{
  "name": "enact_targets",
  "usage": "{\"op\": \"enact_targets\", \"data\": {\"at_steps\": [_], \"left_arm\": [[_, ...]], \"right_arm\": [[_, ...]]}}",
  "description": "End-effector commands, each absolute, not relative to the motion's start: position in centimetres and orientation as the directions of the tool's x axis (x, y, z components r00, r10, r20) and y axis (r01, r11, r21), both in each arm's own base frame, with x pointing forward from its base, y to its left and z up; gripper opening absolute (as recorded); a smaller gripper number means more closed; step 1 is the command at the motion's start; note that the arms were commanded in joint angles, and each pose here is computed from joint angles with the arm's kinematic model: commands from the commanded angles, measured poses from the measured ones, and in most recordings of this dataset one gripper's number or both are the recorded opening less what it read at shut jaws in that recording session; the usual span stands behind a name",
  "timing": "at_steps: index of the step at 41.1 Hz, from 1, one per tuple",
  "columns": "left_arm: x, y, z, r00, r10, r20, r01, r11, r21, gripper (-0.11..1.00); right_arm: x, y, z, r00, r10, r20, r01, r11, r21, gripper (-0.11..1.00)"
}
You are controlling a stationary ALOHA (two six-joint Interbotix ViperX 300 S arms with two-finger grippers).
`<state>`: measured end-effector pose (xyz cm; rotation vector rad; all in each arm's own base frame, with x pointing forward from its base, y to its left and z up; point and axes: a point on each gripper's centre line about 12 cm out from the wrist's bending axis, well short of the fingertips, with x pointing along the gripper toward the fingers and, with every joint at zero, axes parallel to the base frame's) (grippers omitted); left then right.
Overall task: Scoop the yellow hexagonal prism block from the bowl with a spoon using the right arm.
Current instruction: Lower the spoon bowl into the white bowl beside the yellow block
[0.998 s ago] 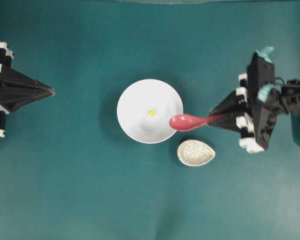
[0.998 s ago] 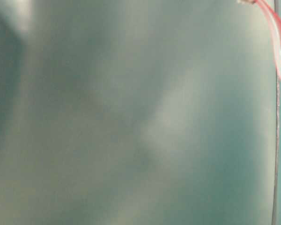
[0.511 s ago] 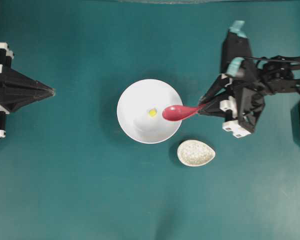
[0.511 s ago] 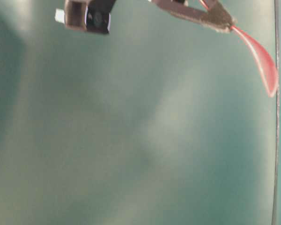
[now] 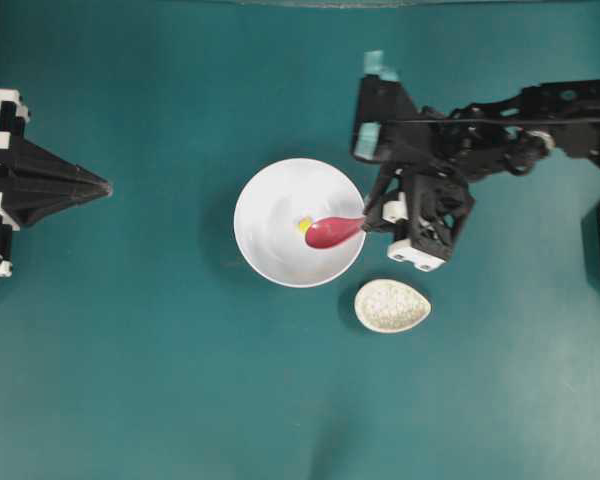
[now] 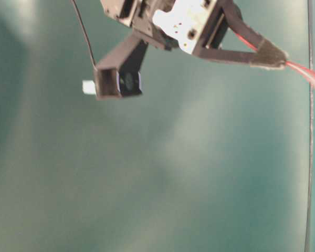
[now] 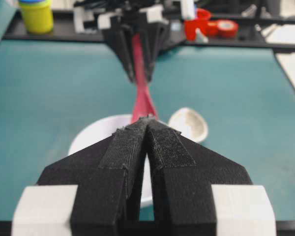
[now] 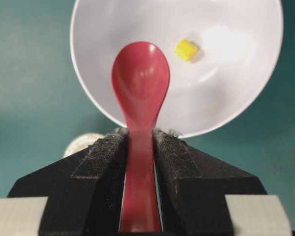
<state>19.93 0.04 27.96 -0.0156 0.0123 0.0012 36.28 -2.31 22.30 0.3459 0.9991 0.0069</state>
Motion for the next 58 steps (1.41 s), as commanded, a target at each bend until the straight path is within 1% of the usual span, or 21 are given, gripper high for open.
{"op": "enact_targets", "data": {"at_steps": [1, 8, 12, 22, 34, 54, 58], "left_arm": [[20.2, 0.0, 28.9, 1.0, 0.001, 0.009, -0.001, 1.0, -0.017, 0.0], [20.2, 0.0, 28.9, 1.0, 0.001, 0.009, -0.001, 1.0, -0.017, 0.0], [20.2, 0.0, 28.8, 1.0, 0.001, 0.005, -0.001, 1.0, -0.017, 0.0], [20.2, 0.0, 28.8, 1.0, 0.001, -0.002, -0.001, 1.0, -0.016, 0.0], [20.2, 0.0, 28.8, 1.0, 0.001, -0.002, -0.001, 1.0, -0.016, 0.0], [20.1, 0.0, 28.7, 1.0, 0.001, -0.006, -0.001, 1.0, -0.016, 0.0], [20.1, 0.0, 28.7, 1.0, 0.001, -0.009, -0.001, 1.0, -0.017, 0.0]], "right_arm": [[37.2, -2.6, 23.7, 0.548, 0.156, -0.822, 0.155, 0.947, 0.283, 0.24], [37.3, -3.2, 23.2, 0.472, 0.111, -0.875, 0.218, 0.947, 0.238, 0.24], [37.3, -3.6, 23.1, 0.454, 0.088, -0.887, 0.247, 0.944, 0.22, 0.24], [37.7, -3.5, 22.9, 0.448, 0.077, -0.891, 0.253, 0.945, 0.209, 0.24], [38.3, -2.9, 21.3, 0.409, 0.089, -0.908, 0.247, 0.947, 0.205, 0.24], [39.8, -2.3, 19.2, 0.429, 0.085, -0.899, 0.234, 0.951, 0.201, 0.24], [40.1, -2.4, 19.2, 0.445, 0.08, -0.892, 0.234, 0.951, 0.202, 0.24]]}}
